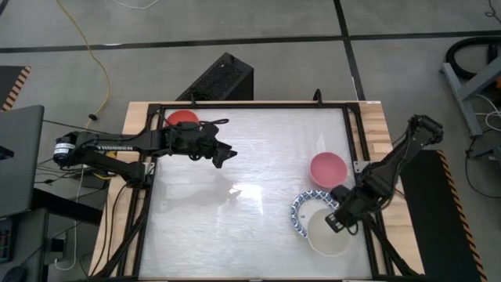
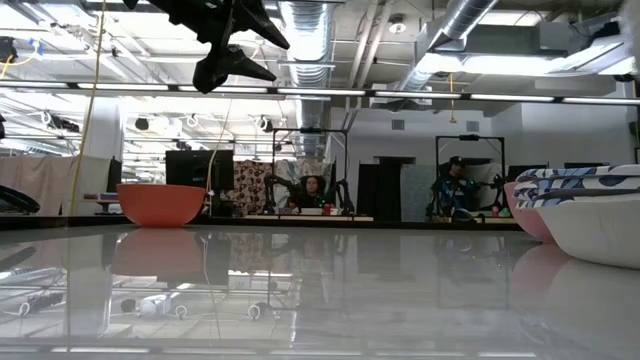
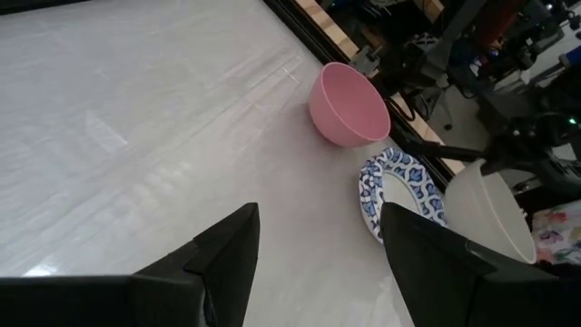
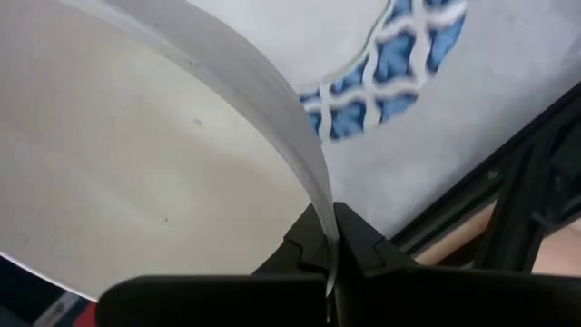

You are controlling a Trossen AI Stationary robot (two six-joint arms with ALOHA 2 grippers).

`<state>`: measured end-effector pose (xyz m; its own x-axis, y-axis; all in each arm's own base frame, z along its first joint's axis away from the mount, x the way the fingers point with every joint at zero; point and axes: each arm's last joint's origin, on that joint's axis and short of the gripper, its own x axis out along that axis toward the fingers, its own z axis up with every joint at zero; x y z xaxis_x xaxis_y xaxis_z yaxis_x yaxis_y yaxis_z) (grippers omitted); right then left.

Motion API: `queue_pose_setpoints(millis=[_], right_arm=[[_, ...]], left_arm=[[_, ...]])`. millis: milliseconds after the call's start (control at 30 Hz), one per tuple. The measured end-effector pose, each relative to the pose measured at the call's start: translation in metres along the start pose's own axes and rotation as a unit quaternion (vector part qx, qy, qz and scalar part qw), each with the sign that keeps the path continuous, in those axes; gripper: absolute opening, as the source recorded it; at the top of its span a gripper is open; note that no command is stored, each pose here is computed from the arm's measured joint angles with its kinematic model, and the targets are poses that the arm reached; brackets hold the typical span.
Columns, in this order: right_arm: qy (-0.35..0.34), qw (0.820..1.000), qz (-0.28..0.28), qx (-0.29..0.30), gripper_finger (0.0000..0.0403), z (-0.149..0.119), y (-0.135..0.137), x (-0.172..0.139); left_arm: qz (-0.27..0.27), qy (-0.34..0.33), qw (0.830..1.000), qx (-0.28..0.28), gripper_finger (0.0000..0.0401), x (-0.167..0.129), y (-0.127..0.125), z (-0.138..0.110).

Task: Nest bowls inside each other by size order
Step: Stack the white bowl on top of the blue bowl

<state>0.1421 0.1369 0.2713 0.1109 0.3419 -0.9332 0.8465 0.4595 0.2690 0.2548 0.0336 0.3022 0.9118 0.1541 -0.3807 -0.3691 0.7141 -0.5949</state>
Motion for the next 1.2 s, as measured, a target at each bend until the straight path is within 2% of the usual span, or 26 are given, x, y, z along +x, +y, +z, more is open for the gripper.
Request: queue_pose_setpoints(millis=[200, 400, 967, 1200], right_arm=[[-0.03, 0.999, 0.006, -0.016, 0.0011, 0.022, 0.003, -0.004], [-0.045, 0.998, -0.029, -0.024, 0.0011, 0.037, -0.003, -0.007], [-0.062, 0.995, -0.04, -0.068, 0.0011, 0.056, -0.008, -0.009], [-0.064, 0.997, 0.02, -0.049, 0.0011, 0.059, -0.018, 0.007]], left_arm=[[0.0, 0.0, 1.0, 0.006, 0.0219, 0.0, 0.0, 0.0], [0.0, 0.0, 1.0, 0.008, 0.0219, 0.0, 0.0, 0.0], [0.0, 0.0, 1.0, 0.008, 0.0219, 0.0, 0.0, 0.0], [-0.001, 0.001, 1.0, 0.007, 0.0219, 0.0, 0.0, 0.0]])
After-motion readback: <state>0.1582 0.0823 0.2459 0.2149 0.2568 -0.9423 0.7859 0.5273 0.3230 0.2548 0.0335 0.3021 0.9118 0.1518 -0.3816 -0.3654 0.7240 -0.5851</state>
